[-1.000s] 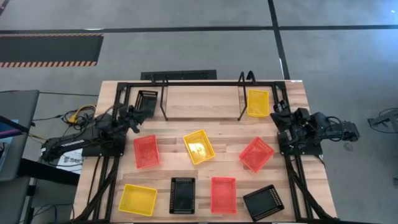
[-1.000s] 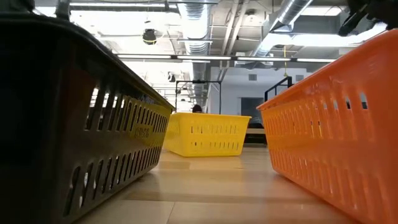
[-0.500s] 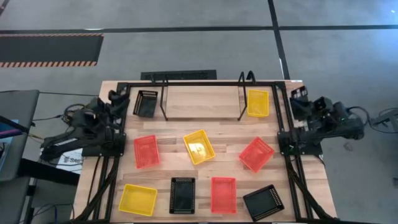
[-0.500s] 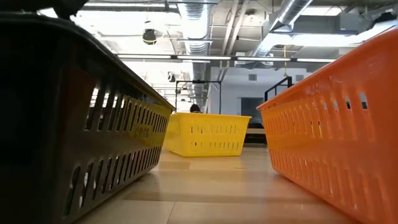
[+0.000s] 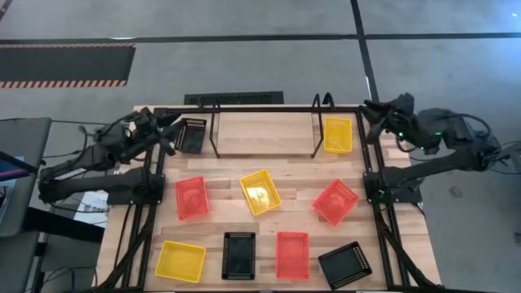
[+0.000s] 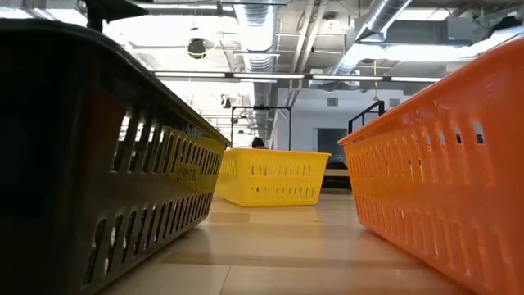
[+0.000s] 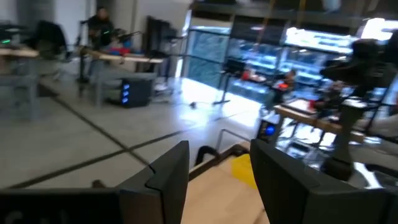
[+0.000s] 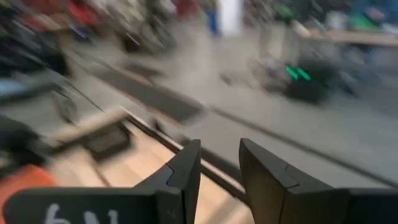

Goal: Stack baskets on shelf by color
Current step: Put the top right yellow basket on the shelf

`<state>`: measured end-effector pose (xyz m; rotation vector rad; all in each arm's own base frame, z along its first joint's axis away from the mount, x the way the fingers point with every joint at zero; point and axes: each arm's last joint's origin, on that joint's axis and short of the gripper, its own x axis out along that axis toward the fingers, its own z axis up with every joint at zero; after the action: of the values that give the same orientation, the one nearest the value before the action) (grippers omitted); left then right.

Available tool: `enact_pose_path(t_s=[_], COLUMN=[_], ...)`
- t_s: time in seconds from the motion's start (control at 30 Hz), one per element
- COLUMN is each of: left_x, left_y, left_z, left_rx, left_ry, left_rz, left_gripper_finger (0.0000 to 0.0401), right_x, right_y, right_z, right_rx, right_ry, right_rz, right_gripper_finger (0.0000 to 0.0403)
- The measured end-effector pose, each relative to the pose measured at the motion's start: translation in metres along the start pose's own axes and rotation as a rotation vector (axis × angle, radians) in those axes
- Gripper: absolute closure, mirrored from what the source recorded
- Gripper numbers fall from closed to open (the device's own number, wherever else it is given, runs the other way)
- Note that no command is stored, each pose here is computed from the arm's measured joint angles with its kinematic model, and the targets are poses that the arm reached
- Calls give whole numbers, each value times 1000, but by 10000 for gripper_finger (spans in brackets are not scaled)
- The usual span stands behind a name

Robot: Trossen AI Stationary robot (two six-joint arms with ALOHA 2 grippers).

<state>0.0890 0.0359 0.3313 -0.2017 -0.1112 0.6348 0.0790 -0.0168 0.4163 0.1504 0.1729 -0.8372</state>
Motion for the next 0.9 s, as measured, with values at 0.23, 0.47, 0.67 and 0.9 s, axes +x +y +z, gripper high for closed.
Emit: enact_pose_path(t_s=[0.23, 0.47, 0.67, 0.9], left_x=[13, 15, 15, 15], left_y=[-3, -4, -4, -4], left_z=[-6, -8, -8, -9], left_rx=[-10, -52, -86, -90], left_ry=[54, 63, 65, 79], left_rz=[27, 30, 21, 17], left_gripper_finger=[243, 243, 243, 243], right_x=[13, 38, 49, 61], right_y=[-2, 0, -6, -17], right_z=[-16, -37, -44, -67], right_rx=[42, 188, 265, 340], right_ry=[338, 624, 732, 758], right_rz=[-317, -392, -426, -425], right_gripper_finger=[266, 262, 266, 267])
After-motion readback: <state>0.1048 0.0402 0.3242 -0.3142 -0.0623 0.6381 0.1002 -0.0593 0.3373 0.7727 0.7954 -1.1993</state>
